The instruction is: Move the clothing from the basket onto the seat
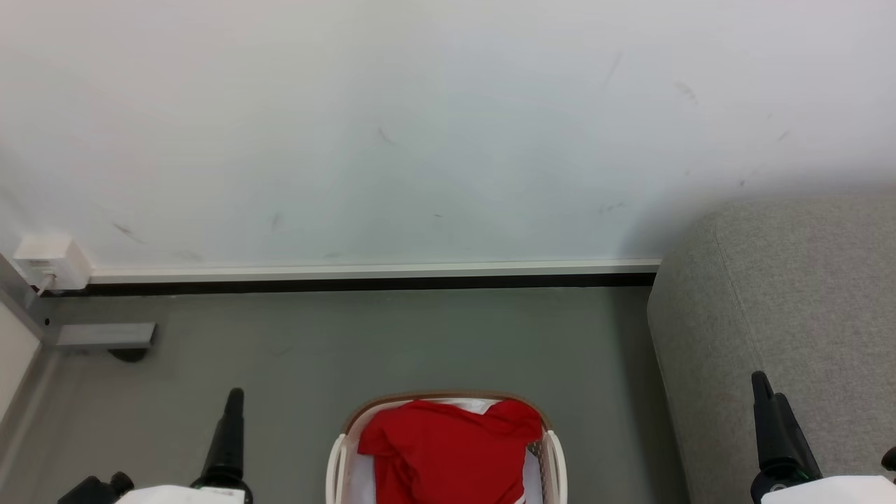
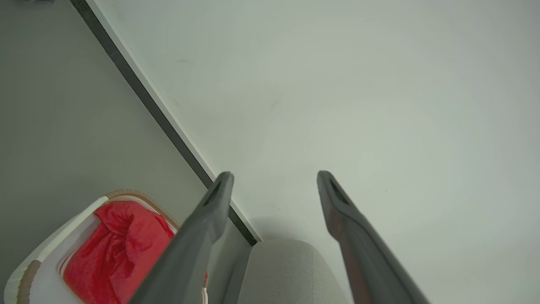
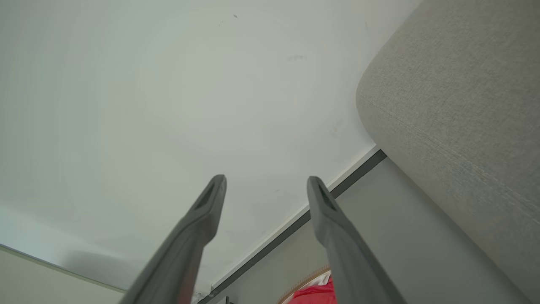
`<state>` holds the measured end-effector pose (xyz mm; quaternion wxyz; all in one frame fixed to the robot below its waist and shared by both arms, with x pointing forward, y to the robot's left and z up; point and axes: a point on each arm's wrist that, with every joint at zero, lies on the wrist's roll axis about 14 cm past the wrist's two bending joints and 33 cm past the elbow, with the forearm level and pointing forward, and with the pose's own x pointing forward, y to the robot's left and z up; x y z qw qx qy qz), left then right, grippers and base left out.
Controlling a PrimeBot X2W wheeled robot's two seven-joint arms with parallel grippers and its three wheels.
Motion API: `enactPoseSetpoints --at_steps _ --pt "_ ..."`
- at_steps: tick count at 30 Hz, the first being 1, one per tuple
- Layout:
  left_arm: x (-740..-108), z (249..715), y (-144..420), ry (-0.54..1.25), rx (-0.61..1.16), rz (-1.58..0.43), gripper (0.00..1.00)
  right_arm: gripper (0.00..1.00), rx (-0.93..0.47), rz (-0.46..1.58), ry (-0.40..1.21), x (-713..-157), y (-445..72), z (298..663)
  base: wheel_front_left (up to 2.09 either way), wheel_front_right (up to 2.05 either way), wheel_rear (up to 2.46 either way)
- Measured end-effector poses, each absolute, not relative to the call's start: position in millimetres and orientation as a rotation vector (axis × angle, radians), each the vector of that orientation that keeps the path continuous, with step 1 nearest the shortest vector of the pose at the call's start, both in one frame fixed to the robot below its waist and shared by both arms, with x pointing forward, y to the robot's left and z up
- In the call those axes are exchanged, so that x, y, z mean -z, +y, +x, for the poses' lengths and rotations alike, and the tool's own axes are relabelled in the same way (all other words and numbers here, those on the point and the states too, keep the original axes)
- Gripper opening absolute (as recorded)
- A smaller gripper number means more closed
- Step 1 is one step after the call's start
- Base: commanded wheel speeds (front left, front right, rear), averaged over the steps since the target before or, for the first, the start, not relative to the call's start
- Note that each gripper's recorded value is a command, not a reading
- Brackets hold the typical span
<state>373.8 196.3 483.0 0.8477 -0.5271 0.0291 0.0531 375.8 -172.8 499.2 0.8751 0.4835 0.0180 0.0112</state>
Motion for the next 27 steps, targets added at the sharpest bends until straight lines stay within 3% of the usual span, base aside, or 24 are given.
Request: enactPoseSetpoints --at_steps 27 --pt "-493 373 183 0.068 -0.033 -0.417 1.0 1.0 -0.1 0.49 0.042 -494 -158 370 0.0 0.0 0.0"
